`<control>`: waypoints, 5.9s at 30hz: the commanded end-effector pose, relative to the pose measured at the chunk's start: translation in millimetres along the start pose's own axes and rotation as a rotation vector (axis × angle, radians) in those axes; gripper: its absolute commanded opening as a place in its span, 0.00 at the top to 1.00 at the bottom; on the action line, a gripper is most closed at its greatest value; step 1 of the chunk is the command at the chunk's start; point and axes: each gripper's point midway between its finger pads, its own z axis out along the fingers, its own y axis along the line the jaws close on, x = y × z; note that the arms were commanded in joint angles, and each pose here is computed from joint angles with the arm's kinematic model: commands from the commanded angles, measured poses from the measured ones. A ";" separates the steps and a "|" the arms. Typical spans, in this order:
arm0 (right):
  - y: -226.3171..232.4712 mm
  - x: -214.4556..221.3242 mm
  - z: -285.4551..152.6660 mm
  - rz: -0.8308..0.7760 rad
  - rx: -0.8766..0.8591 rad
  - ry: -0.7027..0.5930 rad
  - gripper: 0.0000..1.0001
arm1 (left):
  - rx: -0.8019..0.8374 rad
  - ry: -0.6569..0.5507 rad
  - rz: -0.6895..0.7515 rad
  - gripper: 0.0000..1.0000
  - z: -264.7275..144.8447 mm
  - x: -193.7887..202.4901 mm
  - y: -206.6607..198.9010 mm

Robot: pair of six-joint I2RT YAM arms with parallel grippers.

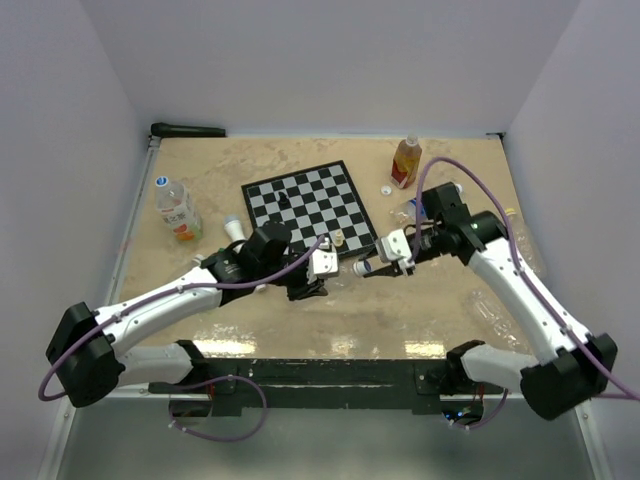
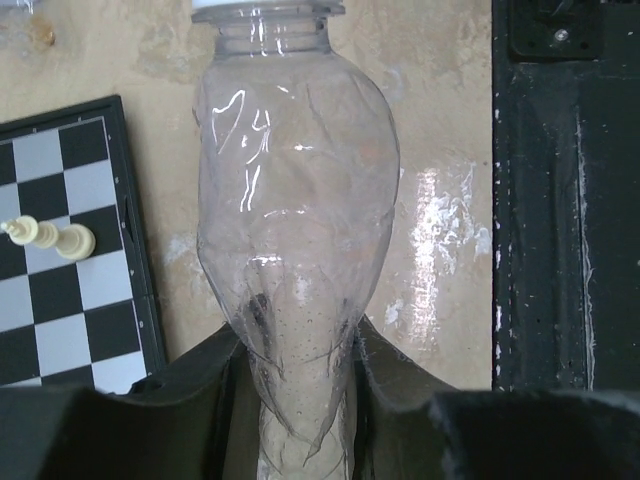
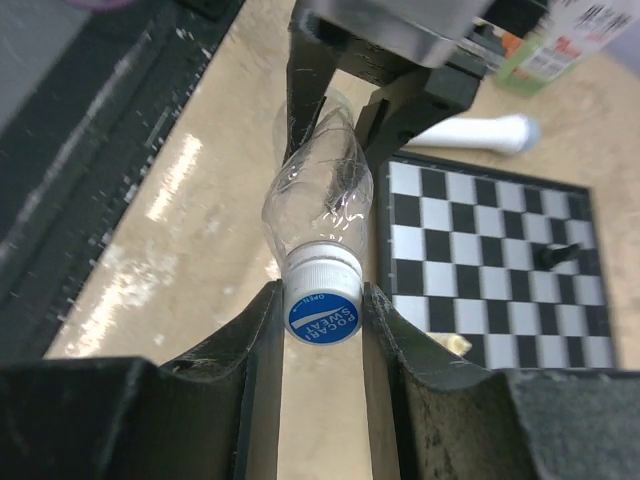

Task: Unscrew the bottle caps
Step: Unscrew the bottle cap from the plastic bottle.

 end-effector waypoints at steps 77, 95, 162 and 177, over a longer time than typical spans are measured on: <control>-22.4 -20.3 11.9 0.450 -0.065 0.006 1.00 | -0.266 -0.115 0.066 1.00 -30.2 -24.1 31.9; -15.8 -14.3 -8.3 -0.280 0.055 0.108 0.91 | -0.098 -0.108 0.051 1.00 -14.3 -10.2 3.4; -55.6 -40.8 -40.5 0.777 0.366 -0.093 0.19 | -0.282 -0.014 0.029 1.00 -21.7 13.7 31.6; -57.8 -34.8 -33.0 0.839 0.316 -0.093 0.02 | -0.306 -0.003 0.030 1.00 -23.2 16.0 35.5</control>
